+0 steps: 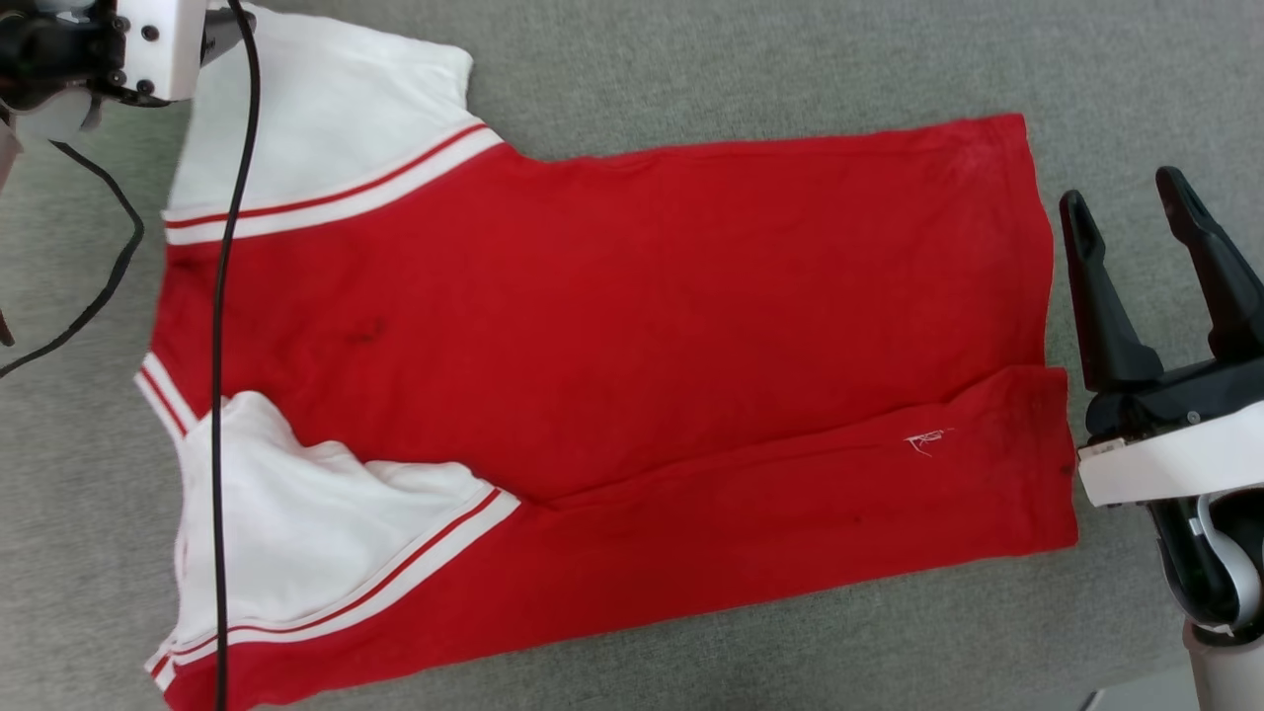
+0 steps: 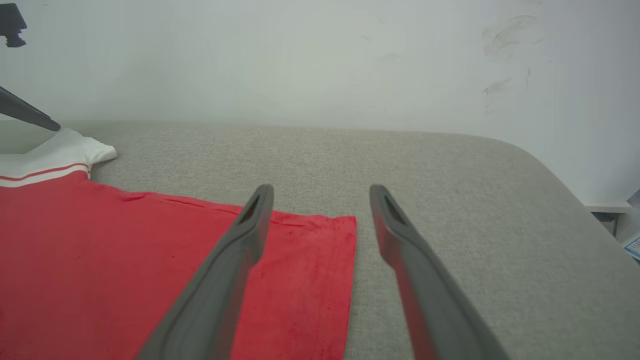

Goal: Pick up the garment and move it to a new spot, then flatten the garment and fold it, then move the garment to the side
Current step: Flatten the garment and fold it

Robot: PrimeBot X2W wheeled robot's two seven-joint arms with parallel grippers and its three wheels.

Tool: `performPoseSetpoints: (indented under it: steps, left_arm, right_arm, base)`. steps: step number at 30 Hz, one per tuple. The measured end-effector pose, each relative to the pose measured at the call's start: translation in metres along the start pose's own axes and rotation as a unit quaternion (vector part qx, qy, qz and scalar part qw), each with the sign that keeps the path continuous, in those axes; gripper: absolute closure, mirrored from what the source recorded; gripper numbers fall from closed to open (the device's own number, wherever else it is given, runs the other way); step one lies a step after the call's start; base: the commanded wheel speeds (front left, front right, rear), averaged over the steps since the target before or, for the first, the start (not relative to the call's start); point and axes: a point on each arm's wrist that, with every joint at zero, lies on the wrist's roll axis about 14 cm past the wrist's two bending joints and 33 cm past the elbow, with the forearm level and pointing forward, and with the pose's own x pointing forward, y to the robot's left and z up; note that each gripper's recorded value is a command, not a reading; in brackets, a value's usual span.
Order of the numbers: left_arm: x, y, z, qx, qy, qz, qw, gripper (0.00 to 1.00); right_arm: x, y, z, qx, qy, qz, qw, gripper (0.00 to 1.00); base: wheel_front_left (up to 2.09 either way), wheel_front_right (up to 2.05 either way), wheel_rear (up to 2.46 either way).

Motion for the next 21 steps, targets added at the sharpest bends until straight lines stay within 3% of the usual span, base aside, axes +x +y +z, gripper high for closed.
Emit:
performPoseSetpoints:
  steps: [6,12,13,14,21]
  left_arm:
    - [0.038,0.001,-0.026,-0.008,0.052,-0.007,0.999,0.0]
    - [0.042,-0.002,-0.036,0.0,0.075,-0.01,0.997,0.0]
    - [0.041,-0.001,-0.036,0.003,0.076,-0.009,0.997,0.42]
    - [0.04,-0.001,-0.036,0.006,0.074,-0.008,0.997,1.0]
    - [0.024,-0.008,-0.024,0.048,0.006,0.0,0.999,1.0]
  right_arm:
    - [0.007,-0.004,-0.016,-0.004,0.014,-0.005,1.0,0.0]
    - [0.011,-0.004,-0.023,-0.003,0.019,-0.006,1.0,0.0]
    - [0.013,-0.004,-0.022,-0.002,0.018,-0.005,1.0,0.0]
    - [0.014,-0.003,-0.021,-0.002,0.015,-0.004,1.0,0.0]
    - [0.02,-0.006,0.001,-0.02,-0.007,0.005,1.0,0.0]
  base:
    - [0.0,0.0,0.0]
    - [0.0,0.0,0.0]
    - [0.0,0.0,0.0]
    - [0.0,0.0,0.0]
    - [0.0,0.0,0.0]
